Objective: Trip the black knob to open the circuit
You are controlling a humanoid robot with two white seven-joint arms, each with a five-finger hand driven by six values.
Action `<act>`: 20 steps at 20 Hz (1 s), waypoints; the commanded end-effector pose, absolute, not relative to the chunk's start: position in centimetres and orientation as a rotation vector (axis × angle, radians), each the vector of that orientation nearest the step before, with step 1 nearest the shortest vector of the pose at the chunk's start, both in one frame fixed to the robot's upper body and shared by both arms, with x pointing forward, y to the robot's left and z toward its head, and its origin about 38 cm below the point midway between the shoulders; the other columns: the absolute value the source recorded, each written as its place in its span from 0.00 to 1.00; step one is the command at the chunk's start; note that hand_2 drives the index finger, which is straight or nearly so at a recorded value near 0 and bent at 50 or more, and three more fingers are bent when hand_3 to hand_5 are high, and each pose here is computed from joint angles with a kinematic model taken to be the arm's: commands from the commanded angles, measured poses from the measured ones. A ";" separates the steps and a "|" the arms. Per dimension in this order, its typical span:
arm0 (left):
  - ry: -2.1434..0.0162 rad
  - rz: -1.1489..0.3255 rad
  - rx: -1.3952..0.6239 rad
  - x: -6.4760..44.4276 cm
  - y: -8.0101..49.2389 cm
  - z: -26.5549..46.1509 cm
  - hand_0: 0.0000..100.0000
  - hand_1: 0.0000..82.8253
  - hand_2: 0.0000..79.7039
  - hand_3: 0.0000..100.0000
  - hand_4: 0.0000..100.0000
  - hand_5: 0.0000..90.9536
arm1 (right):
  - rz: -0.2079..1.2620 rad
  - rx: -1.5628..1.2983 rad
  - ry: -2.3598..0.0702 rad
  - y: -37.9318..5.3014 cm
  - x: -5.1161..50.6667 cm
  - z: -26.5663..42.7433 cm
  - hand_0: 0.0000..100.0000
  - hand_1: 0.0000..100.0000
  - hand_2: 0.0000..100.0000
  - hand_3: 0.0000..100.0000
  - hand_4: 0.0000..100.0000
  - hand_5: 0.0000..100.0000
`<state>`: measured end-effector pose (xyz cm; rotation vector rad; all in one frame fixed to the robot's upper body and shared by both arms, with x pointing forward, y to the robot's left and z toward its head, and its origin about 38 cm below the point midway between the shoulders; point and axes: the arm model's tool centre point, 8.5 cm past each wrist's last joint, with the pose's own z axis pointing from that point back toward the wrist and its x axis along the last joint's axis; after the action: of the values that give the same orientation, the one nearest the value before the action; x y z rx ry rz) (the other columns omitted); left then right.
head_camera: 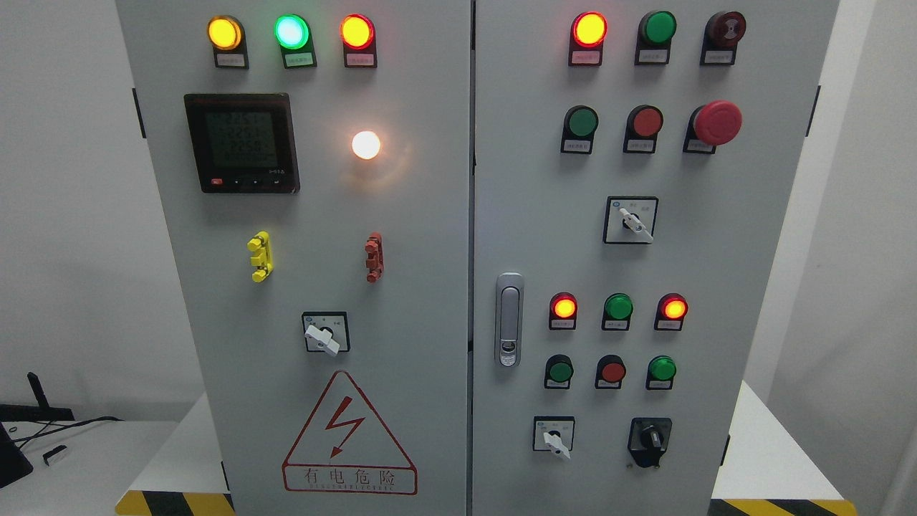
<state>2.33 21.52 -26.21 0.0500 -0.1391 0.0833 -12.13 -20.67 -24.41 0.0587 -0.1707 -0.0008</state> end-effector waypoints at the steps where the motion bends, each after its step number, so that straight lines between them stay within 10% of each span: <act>1: -0.141 0.053 0.049 2.4 21.5 -26.2 0.12 0.47 0.00 0.00 0.00 0.00 | 0.028 0.046 -0.418 -21.4 -7.8 -21.9 0.04 0.17 0.06 0.22 0.14 0.11; 20: -0.141 0.053 0.049 2.4 21.5 -26.2 0.12 0.47 0.00 0.00 0.00 0.00 | 0.101 -0.024 -1.057 -25.5 1.6 -5.3 0.06 0.28 0.20 0.38 0.34 0.29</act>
<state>2.33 21.52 -26.21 0.0500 -0.1391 0.0833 -8.63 -24.56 -14.15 0.0201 -0.6620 0.0507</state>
